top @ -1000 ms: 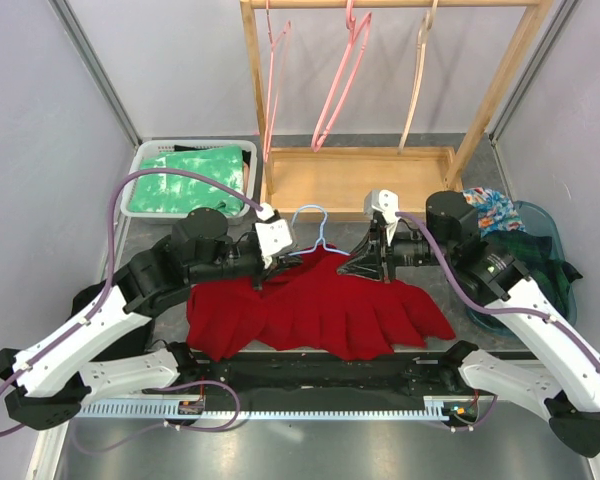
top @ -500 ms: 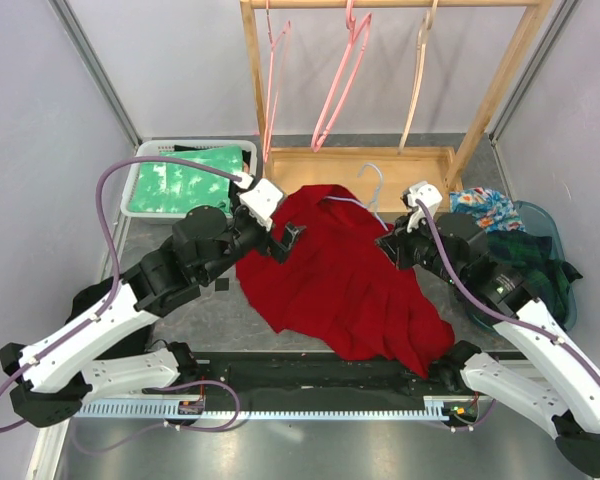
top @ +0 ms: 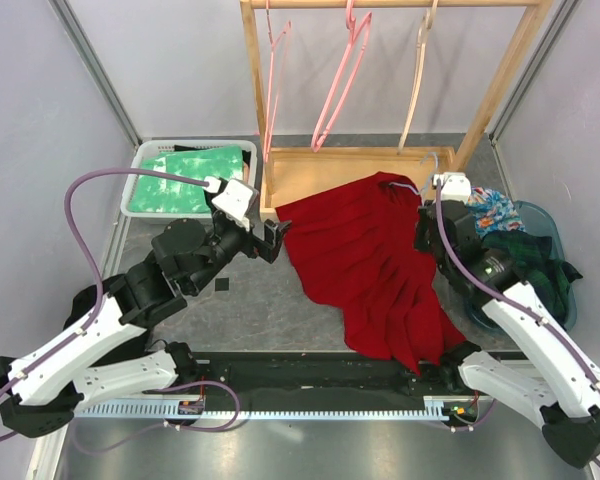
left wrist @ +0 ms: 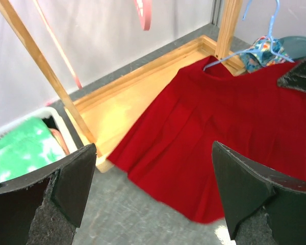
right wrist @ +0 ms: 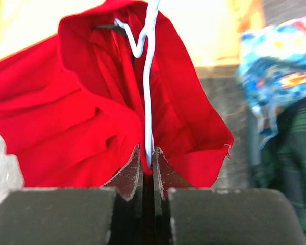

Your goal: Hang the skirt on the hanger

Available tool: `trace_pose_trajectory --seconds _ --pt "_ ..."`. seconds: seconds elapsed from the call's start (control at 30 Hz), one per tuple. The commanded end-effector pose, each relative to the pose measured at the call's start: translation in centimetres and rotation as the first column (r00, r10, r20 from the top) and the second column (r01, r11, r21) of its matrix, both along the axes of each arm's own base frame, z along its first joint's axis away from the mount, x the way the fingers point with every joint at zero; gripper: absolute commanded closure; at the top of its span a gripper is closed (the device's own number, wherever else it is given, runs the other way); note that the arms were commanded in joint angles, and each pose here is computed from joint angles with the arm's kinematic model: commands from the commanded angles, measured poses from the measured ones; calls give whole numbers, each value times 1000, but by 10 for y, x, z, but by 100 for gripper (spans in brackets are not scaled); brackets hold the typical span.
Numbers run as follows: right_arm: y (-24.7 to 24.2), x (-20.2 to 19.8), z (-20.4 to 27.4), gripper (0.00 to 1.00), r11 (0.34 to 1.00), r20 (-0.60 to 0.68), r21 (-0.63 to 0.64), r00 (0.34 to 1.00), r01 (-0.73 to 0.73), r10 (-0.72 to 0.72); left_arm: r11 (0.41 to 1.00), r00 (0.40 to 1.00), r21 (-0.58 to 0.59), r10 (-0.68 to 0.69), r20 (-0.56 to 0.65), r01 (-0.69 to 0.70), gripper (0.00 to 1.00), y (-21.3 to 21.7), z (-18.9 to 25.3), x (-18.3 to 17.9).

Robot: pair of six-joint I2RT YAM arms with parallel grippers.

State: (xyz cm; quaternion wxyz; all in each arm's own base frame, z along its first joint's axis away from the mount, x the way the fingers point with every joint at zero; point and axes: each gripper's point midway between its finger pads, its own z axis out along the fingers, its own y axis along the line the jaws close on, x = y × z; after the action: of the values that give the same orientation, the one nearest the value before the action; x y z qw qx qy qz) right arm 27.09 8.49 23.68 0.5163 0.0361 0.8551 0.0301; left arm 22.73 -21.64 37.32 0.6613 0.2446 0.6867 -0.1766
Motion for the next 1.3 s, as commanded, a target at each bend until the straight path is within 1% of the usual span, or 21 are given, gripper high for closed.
trace_pose_trajectory --seconds 0.0,0.03,0.1,0.13,0.2,0.23,0.3,0.4,0.47,0.5,0.6,0.77,0.83,0.93,0.97,1.0,1.07,1.1,1.27 --pt "-25 33 89 100 983 212 67 961 168 -179 994 996 -107 8 -87 -17 1 -1 -9 -6" --pt "-27 37 108 100 981 244 80 951 174 -188 995 994 -99 2 -112 -13 0 -2 -18 -8" --pt "-34 50 121 100 978 261 54 943 201 -208 993 988 -119 2 -153 -20 1 -3 -25 -10" --pt "-36 53 144 100 976 298 71 929 207 -218 993 985 -112 4 -173 -24 1 -3 -33 -11" --pt "-41 66 156 100 974 315 47 922 223 -227 993 980 -118 -6 -201 -18 1 -4 -41 -14" --pt "-43 73 174 100 970 344 55 908 236 -241 994 977 -111 -7 -213 -18 1 -5 -48 -14" --pt "-50 80 190 100 968 371 35 896 250 -245 994 975 -108 -6 -222 -18 0 -4 -53 -15" --pt "-57 88 233 100 963 453 38 855 266 -254 996 972 -89 2 -234 -24 1 -3 -61 -15" --pt "-61 97 244 100 961 477 30 841 275 -256 996 971 -82 4 -238 -24 1 -3 -63 -16" --pt "-64 98 257 100 961 503 28 827 277 -253 996 971 -81 4 -239 -24 1 -2 -63 -16" --pt "-72 107 275 100 957 538 28 802 290 -259 997 970 -75 8 -242 -28 1 -1 -65 -16" --pt "-85 130 287 100 955 564 14 787 295 -252 997 971 -72 13 -239 -31 1 0 -66 -16" --pt "-87 139 295 100 954 587 13 770 300 -250 997 971 -67 15 -239 -32 1 1 -67 -16" --pt "-86 149 307 100 961 624 21 747 275 -227 998 972 -61 18 -236 -33 1 1 -68 -15" --pt "-86 151 316 100 965 642 30 735 262 -219 997 972 -62 19 -235 -35 1 1 -67 -14" --pt "-81 162 312 100 972 635 18 748 235 -193 998 972 -58 18 -236 -33 0 1 -68 -15" --pt "-81 168 319 100 977 648 30 740 210 -179 998 971 -58 22 -239 -37 1 1 -69 -14" --pt "-73 174 319 100 987 655 21 744 156 -132 998 971 -57 25 -240 -40 1 1 -69 -14" --pt "-77 180 328 100 996 683 50 726 68 -84 997 968 -51 40 -246 -54 1 2 -73 -12"
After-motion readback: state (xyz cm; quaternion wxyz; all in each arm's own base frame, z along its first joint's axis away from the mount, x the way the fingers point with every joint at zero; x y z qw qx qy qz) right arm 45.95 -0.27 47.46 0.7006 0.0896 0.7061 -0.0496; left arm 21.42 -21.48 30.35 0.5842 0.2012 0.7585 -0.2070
